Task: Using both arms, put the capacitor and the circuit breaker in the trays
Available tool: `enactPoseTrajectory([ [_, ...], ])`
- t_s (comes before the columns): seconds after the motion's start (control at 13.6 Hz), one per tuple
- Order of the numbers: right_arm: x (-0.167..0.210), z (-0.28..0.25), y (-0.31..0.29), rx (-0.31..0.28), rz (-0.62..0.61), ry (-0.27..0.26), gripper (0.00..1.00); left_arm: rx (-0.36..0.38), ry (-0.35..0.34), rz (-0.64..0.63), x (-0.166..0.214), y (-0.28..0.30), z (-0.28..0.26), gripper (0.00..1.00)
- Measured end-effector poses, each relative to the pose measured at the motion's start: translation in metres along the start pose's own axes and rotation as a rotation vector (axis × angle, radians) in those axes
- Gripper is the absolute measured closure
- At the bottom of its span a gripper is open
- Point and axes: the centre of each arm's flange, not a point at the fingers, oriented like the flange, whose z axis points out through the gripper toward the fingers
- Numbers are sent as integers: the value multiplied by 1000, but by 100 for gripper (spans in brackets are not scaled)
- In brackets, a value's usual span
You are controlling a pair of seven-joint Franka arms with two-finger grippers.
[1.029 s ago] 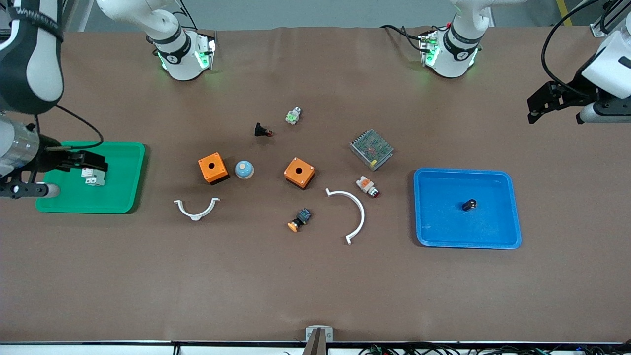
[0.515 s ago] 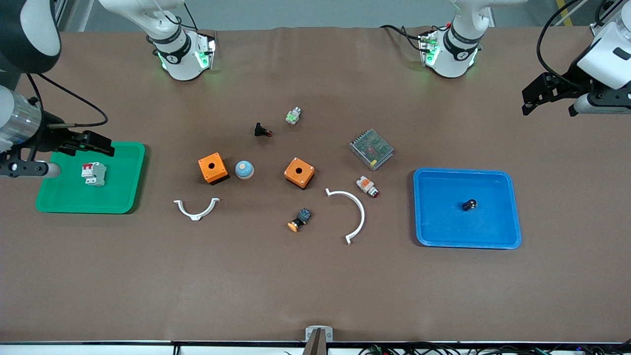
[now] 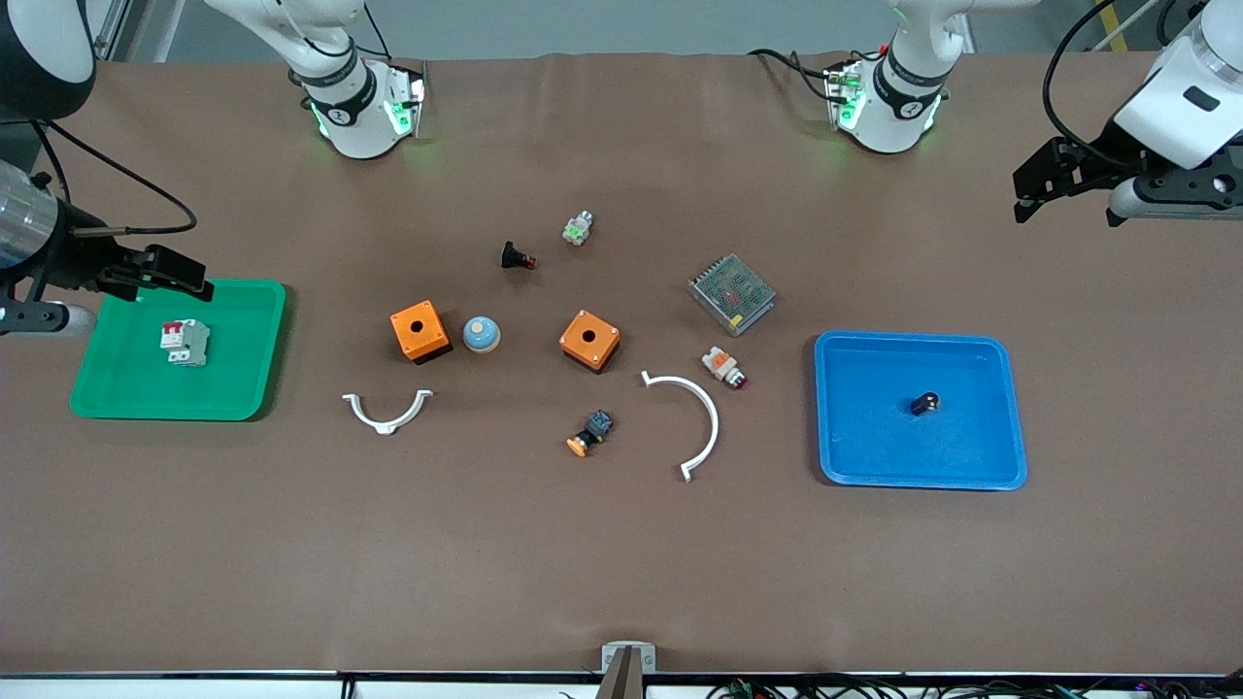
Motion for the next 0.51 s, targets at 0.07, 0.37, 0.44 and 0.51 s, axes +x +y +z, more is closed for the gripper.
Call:
enactPoseTrajectory([
  [0.07, 1, -2, 5, -1, 9, 12, 0, 0, 1, -2, 0, -2, -1, 0],
  [0.37, 2, -13, 22, -8, 41, 37, 0, -2, 9, -8, 3, -6, -4, 0],
  [0.44, 2, -14, 24, -9, 45, 39, 0, -3, 12, -8, 5, -6, -5, 0],
  [0.51, 2, -14, 25, -10, 46, 41, 0, -4, 15, -8, 7, -6, -6, 0],
])
